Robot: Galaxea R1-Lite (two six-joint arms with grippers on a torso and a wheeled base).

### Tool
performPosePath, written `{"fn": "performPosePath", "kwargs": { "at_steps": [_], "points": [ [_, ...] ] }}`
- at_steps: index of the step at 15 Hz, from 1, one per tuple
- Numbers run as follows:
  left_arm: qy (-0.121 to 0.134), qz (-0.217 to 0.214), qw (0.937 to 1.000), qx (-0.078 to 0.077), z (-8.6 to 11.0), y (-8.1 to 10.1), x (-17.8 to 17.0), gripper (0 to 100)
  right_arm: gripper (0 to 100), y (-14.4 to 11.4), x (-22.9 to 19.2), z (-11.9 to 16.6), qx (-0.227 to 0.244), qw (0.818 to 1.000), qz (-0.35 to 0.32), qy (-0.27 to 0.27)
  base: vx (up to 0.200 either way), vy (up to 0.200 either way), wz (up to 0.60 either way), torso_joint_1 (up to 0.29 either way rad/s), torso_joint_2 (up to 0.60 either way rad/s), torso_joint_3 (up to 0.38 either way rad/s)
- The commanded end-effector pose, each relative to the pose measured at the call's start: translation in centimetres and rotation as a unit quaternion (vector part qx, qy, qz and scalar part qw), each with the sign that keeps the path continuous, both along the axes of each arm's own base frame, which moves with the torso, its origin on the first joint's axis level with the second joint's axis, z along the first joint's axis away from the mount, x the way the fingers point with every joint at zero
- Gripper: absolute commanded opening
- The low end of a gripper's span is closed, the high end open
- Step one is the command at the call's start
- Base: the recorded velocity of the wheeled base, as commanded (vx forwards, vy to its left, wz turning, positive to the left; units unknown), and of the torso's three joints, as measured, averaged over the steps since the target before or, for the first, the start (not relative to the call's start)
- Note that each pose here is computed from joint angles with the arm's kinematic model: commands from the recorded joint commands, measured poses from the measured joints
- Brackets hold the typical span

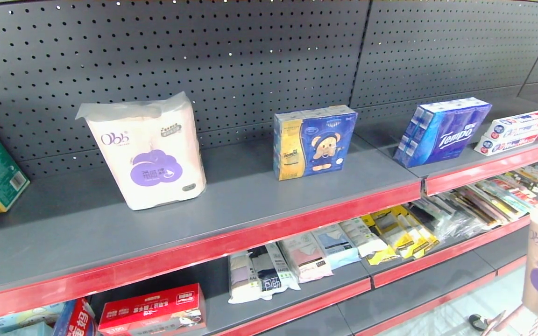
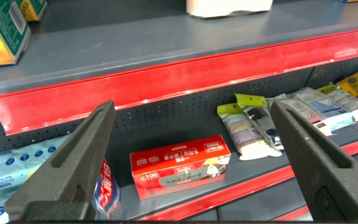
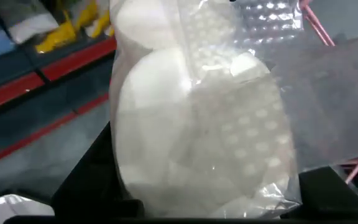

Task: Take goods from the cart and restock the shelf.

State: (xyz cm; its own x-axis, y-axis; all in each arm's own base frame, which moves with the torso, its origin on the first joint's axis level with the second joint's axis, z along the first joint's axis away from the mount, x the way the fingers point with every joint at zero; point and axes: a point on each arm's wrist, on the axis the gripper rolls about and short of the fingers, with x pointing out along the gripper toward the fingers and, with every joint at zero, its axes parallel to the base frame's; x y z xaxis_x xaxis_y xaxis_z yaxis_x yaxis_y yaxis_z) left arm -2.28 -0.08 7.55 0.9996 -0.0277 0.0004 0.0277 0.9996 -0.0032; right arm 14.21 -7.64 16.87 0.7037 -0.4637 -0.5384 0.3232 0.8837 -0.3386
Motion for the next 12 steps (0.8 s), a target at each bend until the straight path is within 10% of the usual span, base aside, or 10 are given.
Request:
{"fn": "performPosePath", "kwargs": {
  "at_steps": [1, 12],
  "points": [
    [0.000, 0.000, 1.0000, -0.001, 0.0, 0.0, 0.0, 100, 0, 2.9, -1.0, 0.5, 0.021, 0.997, 0.048, -0.048, 0.000, 0.000, 0.00, 0.000, 0.00, 0.000],
    [0.000, 0.000, 1.0000, 0.000, 0.0, 0.0, 0.0, 100, 0, 9.2, -6.4, -0.4, 0.158, 0.941, 0.268, -0.134, 0.000, 0.000, 0.00, 0.000, 0.00, 0.000]
  ]
}}
